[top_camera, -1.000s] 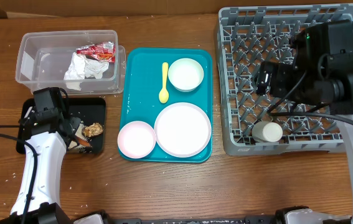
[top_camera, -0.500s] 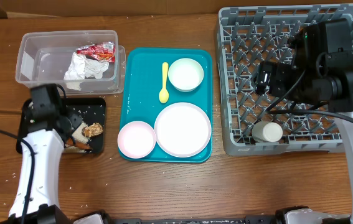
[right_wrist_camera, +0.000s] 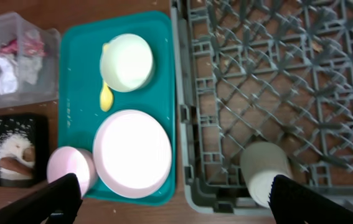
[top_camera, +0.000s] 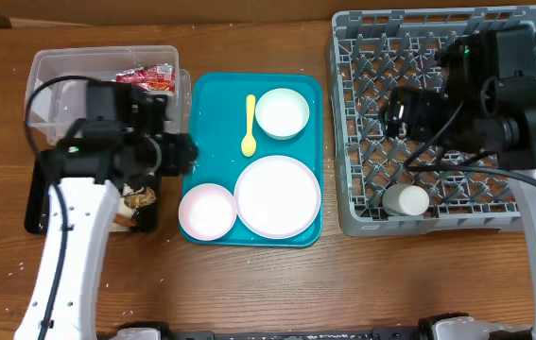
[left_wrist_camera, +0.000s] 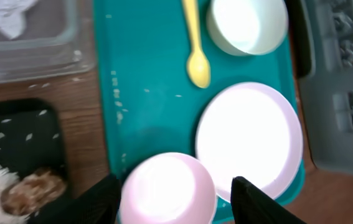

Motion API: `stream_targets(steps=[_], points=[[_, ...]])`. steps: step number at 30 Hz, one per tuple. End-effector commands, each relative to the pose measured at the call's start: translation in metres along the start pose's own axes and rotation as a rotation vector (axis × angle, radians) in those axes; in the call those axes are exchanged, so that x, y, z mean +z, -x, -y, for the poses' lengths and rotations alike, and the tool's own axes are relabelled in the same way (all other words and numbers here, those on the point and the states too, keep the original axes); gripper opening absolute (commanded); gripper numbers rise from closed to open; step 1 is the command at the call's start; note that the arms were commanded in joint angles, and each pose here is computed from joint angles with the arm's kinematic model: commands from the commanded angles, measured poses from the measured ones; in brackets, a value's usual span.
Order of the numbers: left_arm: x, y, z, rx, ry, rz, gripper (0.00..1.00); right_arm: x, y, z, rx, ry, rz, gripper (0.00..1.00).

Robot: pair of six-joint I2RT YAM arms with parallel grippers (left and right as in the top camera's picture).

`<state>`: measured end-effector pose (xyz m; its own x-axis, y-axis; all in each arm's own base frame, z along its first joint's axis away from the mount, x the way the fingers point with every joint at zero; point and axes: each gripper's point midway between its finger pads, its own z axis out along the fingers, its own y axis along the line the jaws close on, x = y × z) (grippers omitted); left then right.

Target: Sort waste into correct bins and load items into the dishwasher

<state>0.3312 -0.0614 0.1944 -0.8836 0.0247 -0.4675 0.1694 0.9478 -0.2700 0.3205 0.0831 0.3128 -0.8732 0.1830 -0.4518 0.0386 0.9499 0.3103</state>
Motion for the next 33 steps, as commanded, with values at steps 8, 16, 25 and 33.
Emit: stream_targets(steps=[8, 16, 25, 33], points=[[0.005, -0.003, 0.038, 0.174, 0.102, -0.013, 0.61, 0.056, 0.040, -0.077, -0.028, 0.166, 0.072, 0.98], [-0.010, 0.005, 0.043, 0.120, 0.121, 0.001, 0.61, 0.137, 0.048, -0.122, -0.091, 0.207, 0.053, 0.88], [0.004, 0.002, 0.035, 0.083, 0.148, -0.041, 0.64, 0.199, 0.036, -0.106, -0.017, 0.058, 0.000, 0.84], [0.031, -0.001, 0.007, -0.058, 0.288, -0.095, 0.68, 0.280, -0.001, -0.078, 0.062, -0.061, -0.156, 0.69]])
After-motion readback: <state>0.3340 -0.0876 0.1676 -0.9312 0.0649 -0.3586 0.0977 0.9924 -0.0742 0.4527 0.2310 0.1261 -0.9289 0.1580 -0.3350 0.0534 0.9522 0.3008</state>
